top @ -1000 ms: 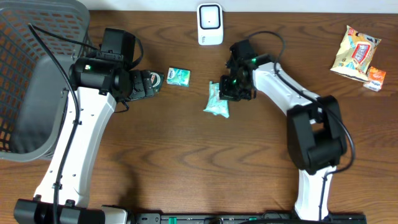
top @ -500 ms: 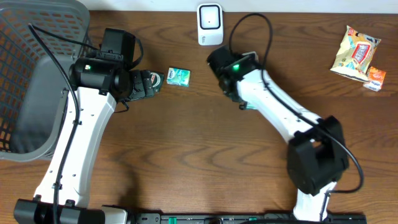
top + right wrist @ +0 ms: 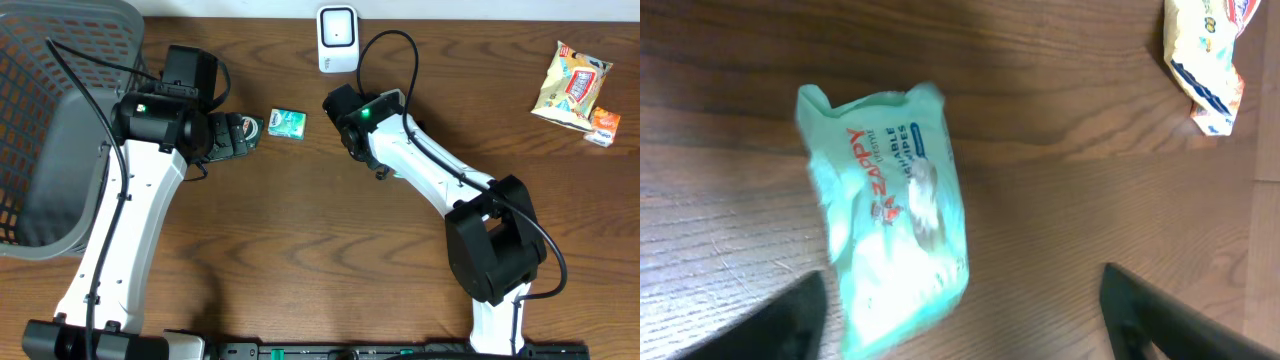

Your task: Scan the item barcode

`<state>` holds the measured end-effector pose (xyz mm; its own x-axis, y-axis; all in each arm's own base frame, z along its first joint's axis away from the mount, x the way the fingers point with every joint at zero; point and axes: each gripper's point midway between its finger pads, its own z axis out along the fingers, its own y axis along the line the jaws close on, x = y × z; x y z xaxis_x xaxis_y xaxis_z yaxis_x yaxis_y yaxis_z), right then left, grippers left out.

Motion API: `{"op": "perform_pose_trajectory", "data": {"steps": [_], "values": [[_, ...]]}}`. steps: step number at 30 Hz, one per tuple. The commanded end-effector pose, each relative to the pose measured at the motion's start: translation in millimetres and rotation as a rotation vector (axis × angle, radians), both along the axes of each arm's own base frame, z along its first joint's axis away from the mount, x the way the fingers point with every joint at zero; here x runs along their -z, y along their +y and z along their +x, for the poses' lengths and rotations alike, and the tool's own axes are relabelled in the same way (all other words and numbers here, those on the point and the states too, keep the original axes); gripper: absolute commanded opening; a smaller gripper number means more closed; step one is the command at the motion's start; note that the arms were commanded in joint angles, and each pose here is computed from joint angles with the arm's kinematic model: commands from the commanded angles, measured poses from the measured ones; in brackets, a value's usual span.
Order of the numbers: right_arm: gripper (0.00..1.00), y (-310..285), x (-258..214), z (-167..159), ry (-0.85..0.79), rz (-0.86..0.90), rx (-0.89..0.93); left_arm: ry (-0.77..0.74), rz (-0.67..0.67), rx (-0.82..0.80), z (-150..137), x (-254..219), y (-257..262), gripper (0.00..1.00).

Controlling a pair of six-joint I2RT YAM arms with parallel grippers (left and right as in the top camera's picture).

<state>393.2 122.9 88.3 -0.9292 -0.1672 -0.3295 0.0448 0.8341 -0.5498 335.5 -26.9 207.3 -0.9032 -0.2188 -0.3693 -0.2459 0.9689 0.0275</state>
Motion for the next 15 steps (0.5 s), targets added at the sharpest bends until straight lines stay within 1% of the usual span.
{"op": "perform_pose_trajectory", "data": {"steps": [1,8,15], "values": [[0.86,0.6,-4.2,2.7,-0.017,0.012,0.008,-0.004,0.014,-0.012,0.0,-1.2,3.5,0.99],[0.84,28.6,6.8,4.8,-0.009,0.15,-0.015,-0.004,0.014,-0.012,0.0,-1.2,3.5,0.98],[0.82,26.1,21.2,12.5,-0.009,0.142,-0.045,-0.004,0.014,-0.012,0.0,-1.2,3.5,0.99]]}}
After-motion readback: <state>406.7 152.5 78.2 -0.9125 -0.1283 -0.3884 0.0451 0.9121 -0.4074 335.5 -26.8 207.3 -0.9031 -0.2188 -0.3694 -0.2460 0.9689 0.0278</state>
